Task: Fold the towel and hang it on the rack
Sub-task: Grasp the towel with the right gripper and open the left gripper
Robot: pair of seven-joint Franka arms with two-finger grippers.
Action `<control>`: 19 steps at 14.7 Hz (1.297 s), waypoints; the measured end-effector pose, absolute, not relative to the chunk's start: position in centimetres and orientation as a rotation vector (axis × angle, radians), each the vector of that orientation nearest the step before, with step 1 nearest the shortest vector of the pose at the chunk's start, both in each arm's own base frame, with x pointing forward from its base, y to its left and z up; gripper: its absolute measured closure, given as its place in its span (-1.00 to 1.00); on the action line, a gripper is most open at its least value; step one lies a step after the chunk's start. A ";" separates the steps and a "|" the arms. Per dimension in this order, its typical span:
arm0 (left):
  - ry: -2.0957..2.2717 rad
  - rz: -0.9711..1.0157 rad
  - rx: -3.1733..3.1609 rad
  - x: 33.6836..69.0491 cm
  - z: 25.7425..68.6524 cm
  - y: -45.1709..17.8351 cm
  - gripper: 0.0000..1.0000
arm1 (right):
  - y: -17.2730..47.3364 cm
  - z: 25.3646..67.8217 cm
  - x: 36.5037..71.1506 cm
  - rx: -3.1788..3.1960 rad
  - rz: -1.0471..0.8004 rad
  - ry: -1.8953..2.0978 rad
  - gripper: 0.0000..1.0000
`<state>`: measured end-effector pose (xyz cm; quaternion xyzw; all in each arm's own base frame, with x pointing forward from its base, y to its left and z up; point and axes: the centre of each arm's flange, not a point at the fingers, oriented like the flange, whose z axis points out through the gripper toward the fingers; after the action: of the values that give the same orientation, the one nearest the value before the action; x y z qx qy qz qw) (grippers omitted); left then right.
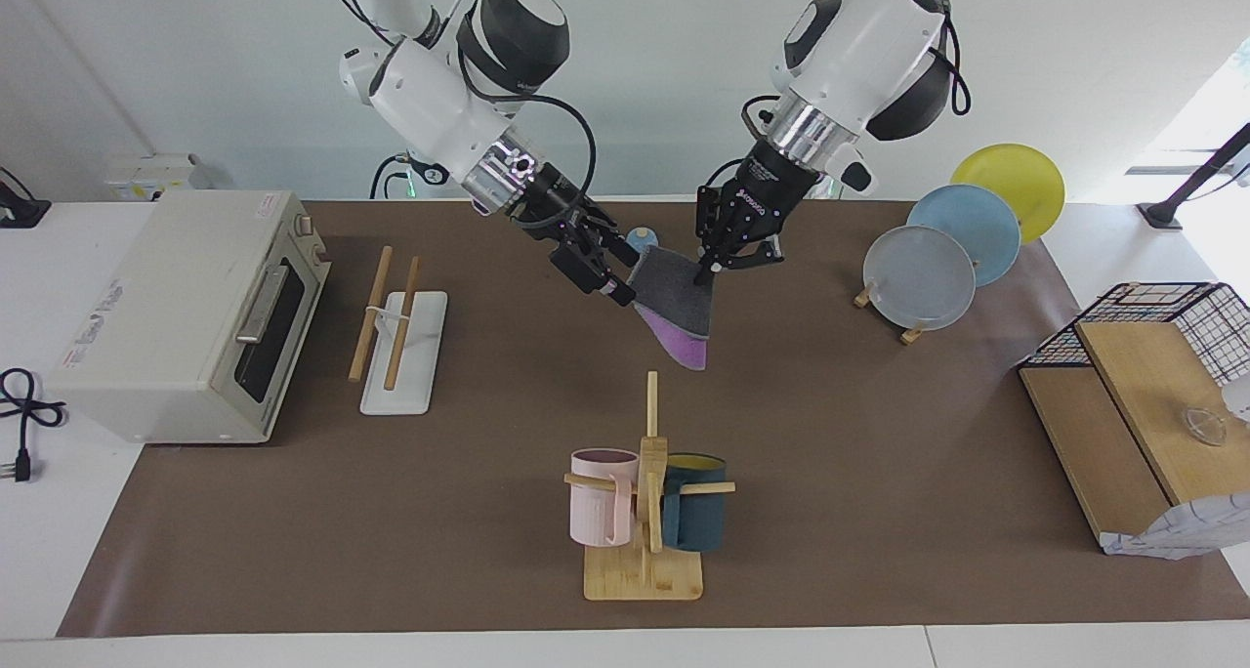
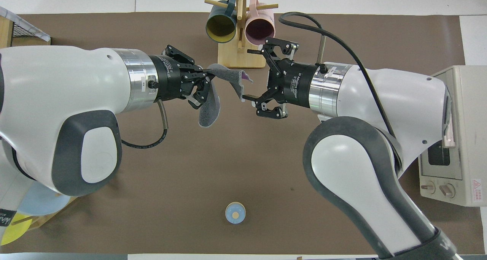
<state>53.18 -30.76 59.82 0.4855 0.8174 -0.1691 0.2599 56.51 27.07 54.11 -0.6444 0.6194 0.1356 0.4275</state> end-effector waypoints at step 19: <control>2.227 -0.462 1.299 53.0 59.7 -30.7 0.81 | 31.8 54.0 56.6 -1.588 0.257 1.495 0.96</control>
<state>53.01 -30.71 59.68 0.4792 0.8213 -0.1704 0.2584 56.59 31.77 54.01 -0.6439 0.6061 0.1041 0.4552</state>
